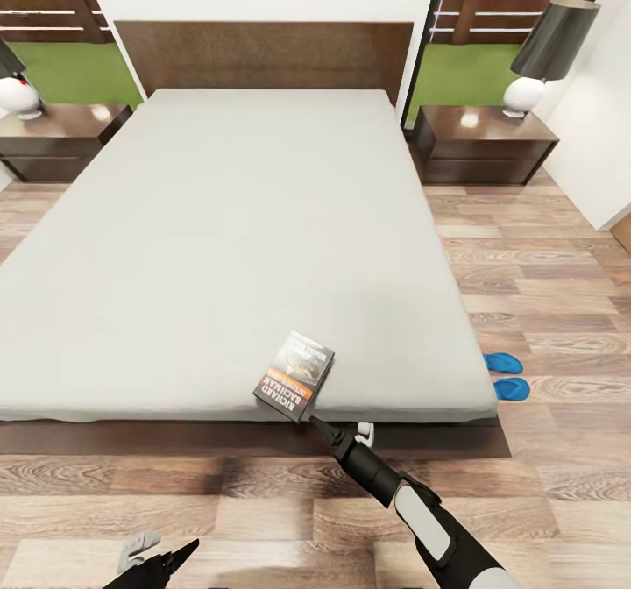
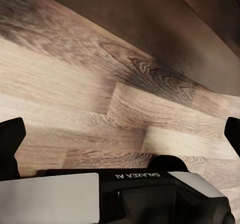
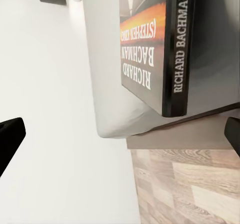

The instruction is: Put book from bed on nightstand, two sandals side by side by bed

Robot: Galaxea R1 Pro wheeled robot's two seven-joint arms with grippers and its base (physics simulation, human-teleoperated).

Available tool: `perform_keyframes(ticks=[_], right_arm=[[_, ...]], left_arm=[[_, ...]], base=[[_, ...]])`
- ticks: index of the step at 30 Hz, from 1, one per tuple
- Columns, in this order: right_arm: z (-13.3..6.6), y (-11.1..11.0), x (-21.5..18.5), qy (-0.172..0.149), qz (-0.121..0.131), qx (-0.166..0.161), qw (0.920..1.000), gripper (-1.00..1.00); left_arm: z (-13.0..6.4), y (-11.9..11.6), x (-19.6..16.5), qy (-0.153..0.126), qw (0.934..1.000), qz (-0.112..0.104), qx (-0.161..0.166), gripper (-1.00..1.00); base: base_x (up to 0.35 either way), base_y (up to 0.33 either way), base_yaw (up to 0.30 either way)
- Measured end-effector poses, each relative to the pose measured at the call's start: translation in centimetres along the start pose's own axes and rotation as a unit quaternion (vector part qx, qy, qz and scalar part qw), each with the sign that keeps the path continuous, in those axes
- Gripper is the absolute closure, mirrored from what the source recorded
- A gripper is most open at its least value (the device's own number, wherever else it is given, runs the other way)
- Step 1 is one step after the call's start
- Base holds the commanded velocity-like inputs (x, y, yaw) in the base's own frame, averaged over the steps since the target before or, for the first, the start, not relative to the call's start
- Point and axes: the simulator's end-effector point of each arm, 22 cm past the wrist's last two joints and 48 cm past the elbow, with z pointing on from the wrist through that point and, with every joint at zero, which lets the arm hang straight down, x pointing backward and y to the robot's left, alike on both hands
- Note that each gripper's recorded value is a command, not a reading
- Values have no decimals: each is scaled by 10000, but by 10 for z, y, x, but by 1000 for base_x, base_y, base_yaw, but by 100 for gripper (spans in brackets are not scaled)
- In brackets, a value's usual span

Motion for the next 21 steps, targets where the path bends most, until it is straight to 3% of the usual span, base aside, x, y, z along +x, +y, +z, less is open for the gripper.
perform_keyframes(ticks=[21], right_arm=[[0, 0, 0, 1, -1, 0, 10000, -100]], left_arm=[[0, -1, 1, 7, 10000, 1, 19, -100]], base=[[38, 41, 0]])
